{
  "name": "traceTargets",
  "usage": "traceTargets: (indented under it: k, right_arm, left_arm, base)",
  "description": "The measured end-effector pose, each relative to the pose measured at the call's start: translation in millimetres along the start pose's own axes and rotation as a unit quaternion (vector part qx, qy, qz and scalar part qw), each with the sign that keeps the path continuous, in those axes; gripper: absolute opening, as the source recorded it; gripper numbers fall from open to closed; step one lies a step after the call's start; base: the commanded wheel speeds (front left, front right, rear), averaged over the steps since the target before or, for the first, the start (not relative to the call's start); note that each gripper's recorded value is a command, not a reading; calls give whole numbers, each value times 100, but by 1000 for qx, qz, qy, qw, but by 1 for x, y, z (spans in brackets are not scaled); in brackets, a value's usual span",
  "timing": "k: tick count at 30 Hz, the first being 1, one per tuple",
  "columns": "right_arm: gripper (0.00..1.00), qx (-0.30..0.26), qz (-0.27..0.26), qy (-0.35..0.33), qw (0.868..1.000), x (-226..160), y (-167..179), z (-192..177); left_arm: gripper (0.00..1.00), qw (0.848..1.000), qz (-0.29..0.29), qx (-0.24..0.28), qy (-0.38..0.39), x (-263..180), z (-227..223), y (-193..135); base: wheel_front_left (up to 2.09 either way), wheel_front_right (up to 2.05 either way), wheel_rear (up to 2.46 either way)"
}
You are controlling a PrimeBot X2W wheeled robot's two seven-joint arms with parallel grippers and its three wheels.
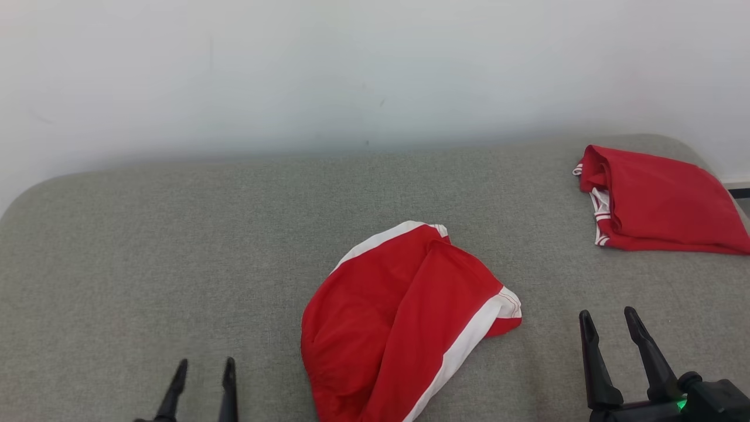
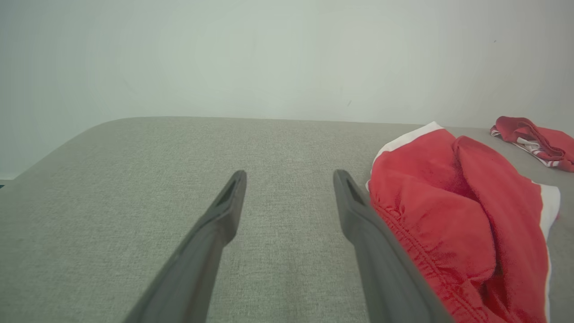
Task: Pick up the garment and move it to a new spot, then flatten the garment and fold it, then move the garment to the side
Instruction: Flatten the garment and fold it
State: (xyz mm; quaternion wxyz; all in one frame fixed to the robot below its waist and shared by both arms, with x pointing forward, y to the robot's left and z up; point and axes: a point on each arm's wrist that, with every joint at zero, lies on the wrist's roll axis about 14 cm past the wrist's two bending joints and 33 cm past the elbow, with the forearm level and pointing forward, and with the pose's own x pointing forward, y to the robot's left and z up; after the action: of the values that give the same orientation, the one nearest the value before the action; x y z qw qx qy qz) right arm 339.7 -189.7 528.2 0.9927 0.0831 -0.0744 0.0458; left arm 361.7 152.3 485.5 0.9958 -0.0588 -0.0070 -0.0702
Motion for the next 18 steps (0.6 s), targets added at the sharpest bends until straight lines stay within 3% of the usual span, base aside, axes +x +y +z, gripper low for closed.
traceTargets:
  k: [9, 18]
  right_arm:
    - [100, -2, 5, 3, 1000, 3, 1, -2]
    - [100, -6, 7, 9, 1000, 5, 1, -5]
  left_arm:
    - [100, 989, -124, 12, 85, -30, -44, -68]
    - [100, 968, -188, -15, 164, -64, -82, -105]
  base:
    - [0, 0, 0]
    - [0, 0, 0]
